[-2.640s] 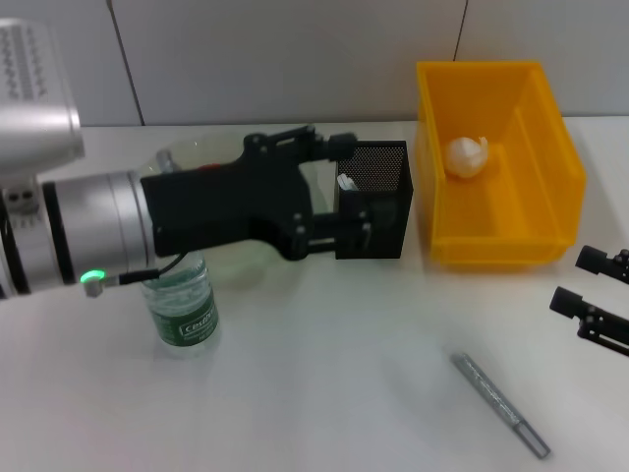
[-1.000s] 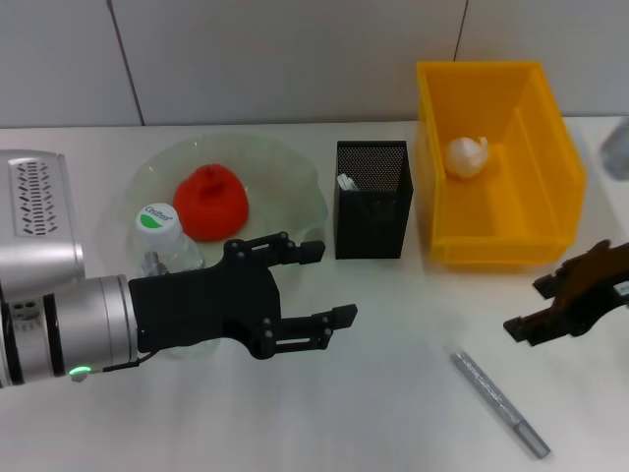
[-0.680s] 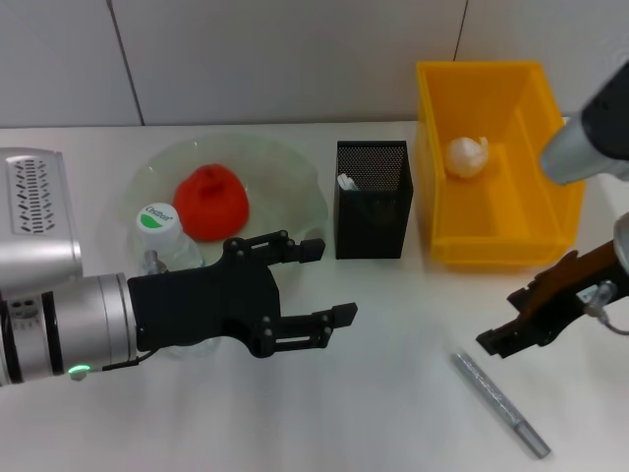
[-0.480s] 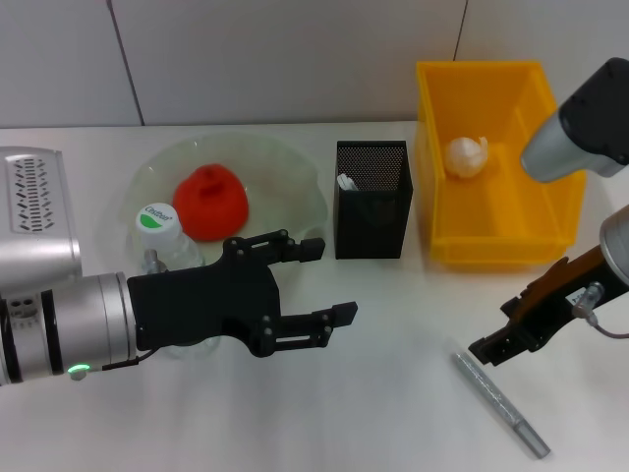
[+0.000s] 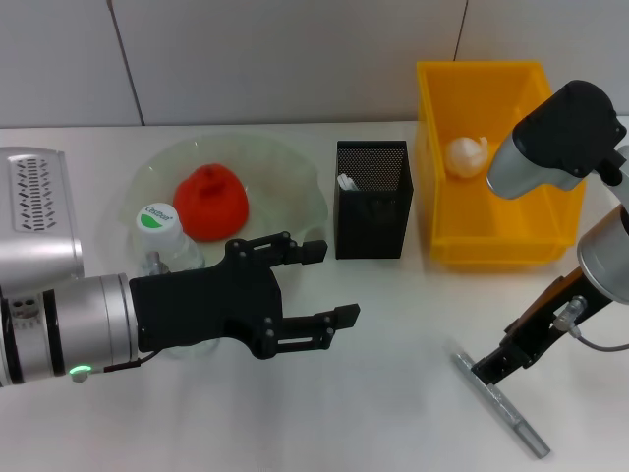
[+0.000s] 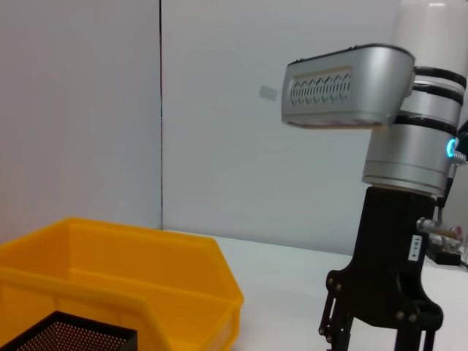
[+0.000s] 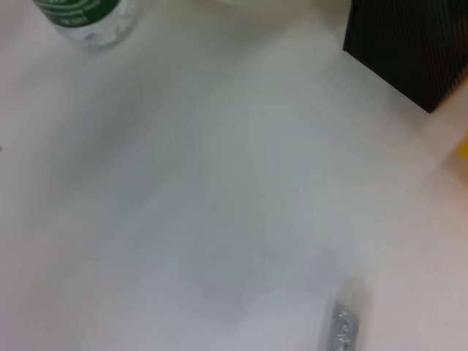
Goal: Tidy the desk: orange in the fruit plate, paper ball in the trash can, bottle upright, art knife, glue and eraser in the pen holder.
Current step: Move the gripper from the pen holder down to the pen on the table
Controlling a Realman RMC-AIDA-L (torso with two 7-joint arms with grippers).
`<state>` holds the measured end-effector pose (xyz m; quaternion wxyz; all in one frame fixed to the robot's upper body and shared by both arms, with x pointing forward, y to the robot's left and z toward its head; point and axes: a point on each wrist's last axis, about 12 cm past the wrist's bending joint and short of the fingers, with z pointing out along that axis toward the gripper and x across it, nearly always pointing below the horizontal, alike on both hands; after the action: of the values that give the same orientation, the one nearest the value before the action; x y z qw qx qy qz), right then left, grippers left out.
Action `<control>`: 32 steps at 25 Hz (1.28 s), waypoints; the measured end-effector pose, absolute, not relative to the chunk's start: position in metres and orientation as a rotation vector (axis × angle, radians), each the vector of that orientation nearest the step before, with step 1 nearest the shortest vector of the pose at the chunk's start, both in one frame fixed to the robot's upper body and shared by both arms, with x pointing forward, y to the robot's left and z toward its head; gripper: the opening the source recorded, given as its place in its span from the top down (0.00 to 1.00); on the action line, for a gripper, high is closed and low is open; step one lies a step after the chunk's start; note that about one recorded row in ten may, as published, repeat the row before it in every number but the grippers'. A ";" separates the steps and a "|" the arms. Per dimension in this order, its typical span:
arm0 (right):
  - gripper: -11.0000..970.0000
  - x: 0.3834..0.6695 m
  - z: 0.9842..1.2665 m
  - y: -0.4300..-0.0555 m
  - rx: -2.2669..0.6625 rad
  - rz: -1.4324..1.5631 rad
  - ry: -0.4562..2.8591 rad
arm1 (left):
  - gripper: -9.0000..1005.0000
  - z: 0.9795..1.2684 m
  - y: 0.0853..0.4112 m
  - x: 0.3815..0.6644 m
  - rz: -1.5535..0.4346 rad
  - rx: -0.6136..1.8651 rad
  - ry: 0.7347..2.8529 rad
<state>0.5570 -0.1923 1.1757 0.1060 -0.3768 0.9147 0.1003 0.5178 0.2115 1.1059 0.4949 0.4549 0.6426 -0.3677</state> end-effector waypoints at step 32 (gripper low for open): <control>0.28 0.565 1.153 -0.192 -1.054 0.328 2.785 | 0.22 1.096 0.218 0.507 -0.870 1.178 1.564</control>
<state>0.5646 -0.1924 1.1527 0.0729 -0.3509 0.9272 0.1092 0.5071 0.2181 1.0963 0.4788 0.4826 0.6409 -0.3565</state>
